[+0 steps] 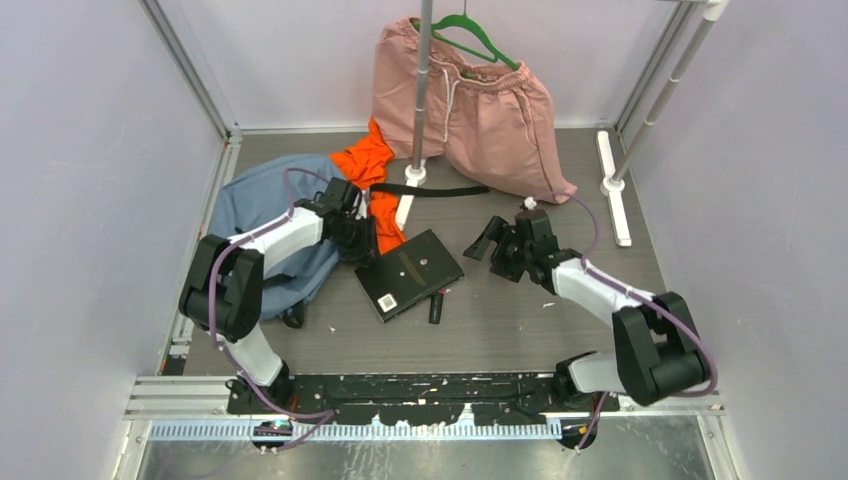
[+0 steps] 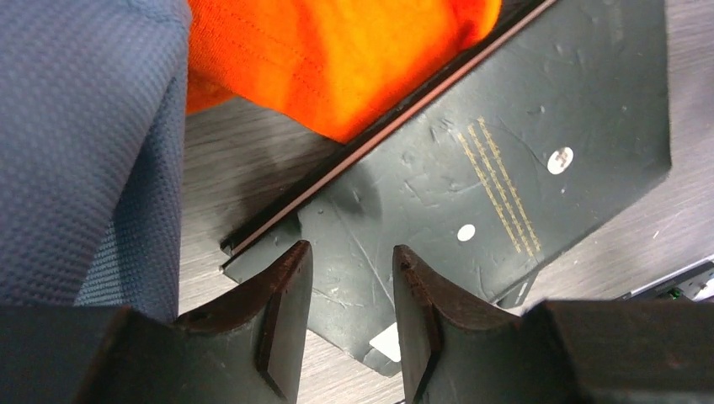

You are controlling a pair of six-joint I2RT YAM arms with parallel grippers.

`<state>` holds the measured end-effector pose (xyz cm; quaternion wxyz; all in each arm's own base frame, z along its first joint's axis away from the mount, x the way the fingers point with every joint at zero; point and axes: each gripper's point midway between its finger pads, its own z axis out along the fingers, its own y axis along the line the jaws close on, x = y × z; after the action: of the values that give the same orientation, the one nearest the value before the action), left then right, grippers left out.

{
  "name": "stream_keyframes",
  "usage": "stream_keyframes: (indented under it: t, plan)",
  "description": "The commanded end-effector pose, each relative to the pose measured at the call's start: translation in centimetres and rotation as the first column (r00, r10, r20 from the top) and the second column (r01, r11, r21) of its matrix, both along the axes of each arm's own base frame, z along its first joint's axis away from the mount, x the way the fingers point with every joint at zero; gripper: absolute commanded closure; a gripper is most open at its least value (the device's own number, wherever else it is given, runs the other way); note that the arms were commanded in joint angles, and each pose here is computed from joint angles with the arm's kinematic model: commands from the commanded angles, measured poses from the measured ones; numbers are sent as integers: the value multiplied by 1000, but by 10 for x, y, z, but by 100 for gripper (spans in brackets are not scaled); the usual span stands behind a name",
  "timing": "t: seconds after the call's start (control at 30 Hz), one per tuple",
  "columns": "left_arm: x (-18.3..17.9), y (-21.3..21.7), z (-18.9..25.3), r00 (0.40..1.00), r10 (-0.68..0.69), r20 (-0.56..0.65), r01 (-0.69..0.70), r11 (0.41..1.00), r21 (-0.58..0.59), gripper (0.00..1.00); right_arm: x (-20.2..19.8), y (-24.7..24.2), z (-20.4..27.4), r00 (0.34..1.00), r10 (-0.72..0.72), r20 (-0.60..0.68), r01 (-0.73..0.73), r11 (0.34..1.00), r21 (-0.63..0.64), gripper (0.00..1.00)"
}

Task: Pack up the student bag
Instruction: Pick up the book from the center of the board.

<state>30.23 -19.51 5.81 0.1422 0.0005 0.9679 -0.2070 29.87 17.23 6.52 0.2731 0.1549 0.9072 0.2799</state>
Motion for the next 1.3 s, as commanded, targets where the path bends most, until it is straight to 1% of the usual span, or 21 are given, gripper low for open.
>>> stream_keyframes:
  t: [0.0, 0.07, 0.2, 0.33, 0.4, 0.53, 0.63, 0.73, 0.8, 0.87, 0.9, 0.97, 1.03, 1.07, 1.13, 1.17, 1.23, 1.27]
  plan:
    - [21, -9, -2, 999, 22, 28, -21, 1000, -23, 59, -8, 13, 20, 987, -157, -37, 162, 952, 260, 13]
    - [18, -17, -11, 1000, 6, -8, -7, 998, -61, 59, -13, 23, 21, 984, -172, -55, 180, 913, 366, 13]
    - [9, -28, -28, 996, -13, -86, 3, 993, -117, 59, -16, 34, 3, 982, -165, -88, 187, 888, 420, 13]
    - [4, -30, -34, 995, -18, -101, 6, 993, -120, 59, -6, 51, -3, 992, -104, -70, 126, 850, 511, 17]
    - [2, -32, -32, 995, -25, -101, 12, 992, -126, 59, -1, 60, -1, 995, -87, -57, 104, 810, 578, 25]
    - [-2, -40, -27, 995, -50, -92, 38, 990, -135, 59, 6, 68, 12, 995, -96, -37, 94, 709, 699, 47]
    - [-5, -46, -30, 993, -67, -100, 53, 990, -132, 59, 5, 67, 11, 994, -102, -35, 96, 694, 713, 61]
    - [-6, -46, -35, 991, -60, -115, 45, 991, -126, 59, 2, 66, 14, 995, -96, -23, 84, 708, 701, 70]
    - [-4, -46, -32, 993, -55, -100, 42, 992, -121, 60, -1, 65, 17, 996, -90, -9, 71, 724, 686, 77]
    - [-1, -44, -21, 997, -49, -58, 43, 994, -104, 60, -2, 64, 19, 997, -79, -5, 63, 758, 649, 90]
    - [0, -43, -13, 998, -57, -31, 54, 995, -88, 58, -2, 62, 21, 997, -73, 0, 58, 787, 615, 97]
    - [1, -43, 5, 995, -89, 35, 91, 995, -50, 54, 0, 55, 27, 997, -68, 31, 42, 853, 521, 99]
    - [-2, -43, 22, 987, -130, 98, 130, 992, 2, 42, 2, 46, 40, 996, -54, 68, 22, 914, 405, 99]
    - [-4, -42, 31, 980, -148, 135, 146, 989, 28, 35, 2, 42, 50, 994, -31, 107, -8, 939, 343, 99]
    - [-10, -44, 48, 959, -196, 205, 187, 980, 65, 28, 7, 30, 69, 992, -38, 117, 9, 971, 240, 99]
    - [-14, -47, 57, 945, -220, 244, 210, 975, 66, 25, 3, 22, 71, 996, -46, 75, 32, 983, 178, 99]
    - [-25, -53, 80, 905, -263, 335, 257, 964, 62, 21, 3, 19, 88, 998, -41, 48, 34, 991, 133, 99]
    - [-30, -58, 89, 878, -283, 386, 277, 958, 71, 20, 2, 20, 96, 999, -35, 39, 29, 990, 136, 99]
